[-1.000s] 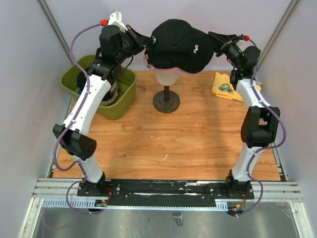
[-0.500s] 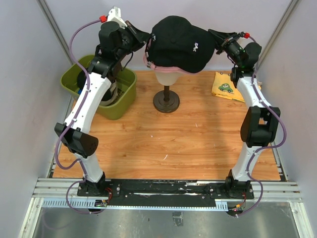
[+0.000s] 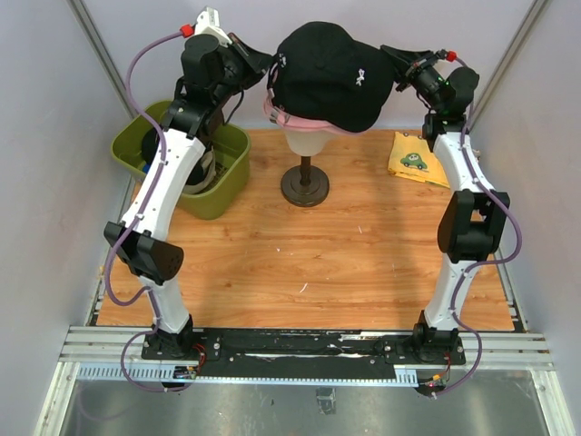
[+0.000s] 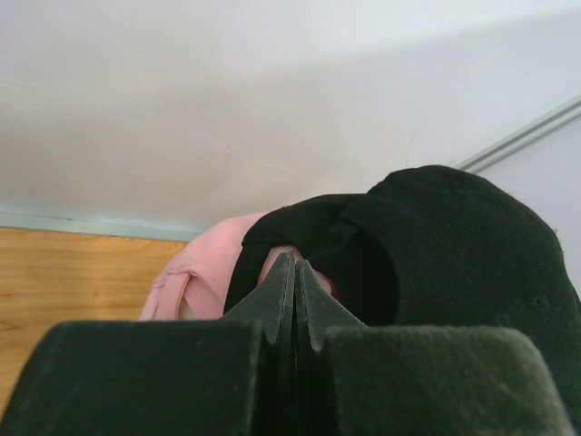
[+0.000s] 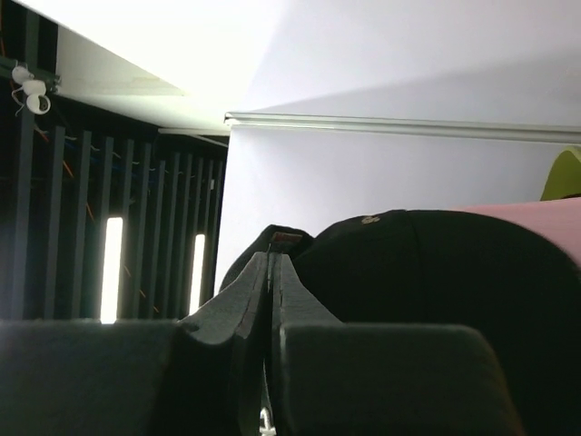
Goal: Stack the hats
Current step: Stack the hat on the hat.
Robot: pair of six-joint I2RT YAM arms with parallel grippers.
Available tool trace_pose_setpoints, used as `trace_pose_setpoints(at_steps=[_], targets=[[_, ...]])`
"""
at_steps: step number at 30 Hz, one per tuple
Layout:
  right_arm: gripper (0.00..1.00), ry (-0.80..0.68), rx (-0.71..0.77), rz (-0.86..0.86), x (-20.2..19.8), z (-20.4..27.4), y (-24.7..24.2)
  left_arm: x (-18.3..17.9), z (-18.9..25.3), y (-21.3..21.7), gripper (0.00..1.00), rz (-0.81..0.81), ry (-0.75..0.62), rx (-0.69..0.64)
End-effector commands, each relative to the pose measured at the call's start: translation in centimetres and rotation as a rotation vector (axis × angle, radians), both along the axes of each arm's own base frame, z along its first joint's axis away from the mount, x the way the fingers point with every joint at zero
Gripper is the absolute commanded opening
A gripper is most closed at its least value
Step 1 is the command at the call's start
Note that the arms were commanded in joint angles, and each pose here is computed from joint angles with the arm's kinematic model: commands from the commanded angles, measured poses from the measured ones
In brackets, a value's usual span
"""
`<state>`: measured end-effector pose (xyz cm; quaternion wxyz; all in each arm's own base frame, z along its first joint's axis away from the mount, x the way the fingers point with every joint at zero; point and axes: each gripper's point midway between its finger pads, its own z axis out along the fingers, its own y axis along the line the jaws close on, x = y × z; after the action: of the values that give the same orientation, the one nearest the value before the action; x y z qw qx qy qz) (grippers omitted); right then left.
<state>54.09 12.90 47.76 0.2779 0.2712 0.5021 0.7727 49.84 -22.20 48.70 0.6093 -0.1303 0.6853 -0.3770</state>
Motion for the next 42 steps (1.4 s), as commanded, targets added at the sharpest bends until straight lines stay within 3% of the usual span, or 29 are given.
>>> trace_pose_setpoints(at_steps=[1,13,42], targets=[[0.01,0.052,0.034,-0.007,1.7,-1.2,-0.8,1.4,0.0,0.7,0.01,0.044,-0.003,-0.003],[0.01,0.12,0.024,-0.009,3.1,-4.5,-0.8,2.7,-3.3,0.6,0.01,0.062,0.078,0.036],[0.01,0.211,-0.05,0.036,2.4,-10.5,1.7,-1.3,-11.5,1.7,0.0,0.076,0.253,0.161]])
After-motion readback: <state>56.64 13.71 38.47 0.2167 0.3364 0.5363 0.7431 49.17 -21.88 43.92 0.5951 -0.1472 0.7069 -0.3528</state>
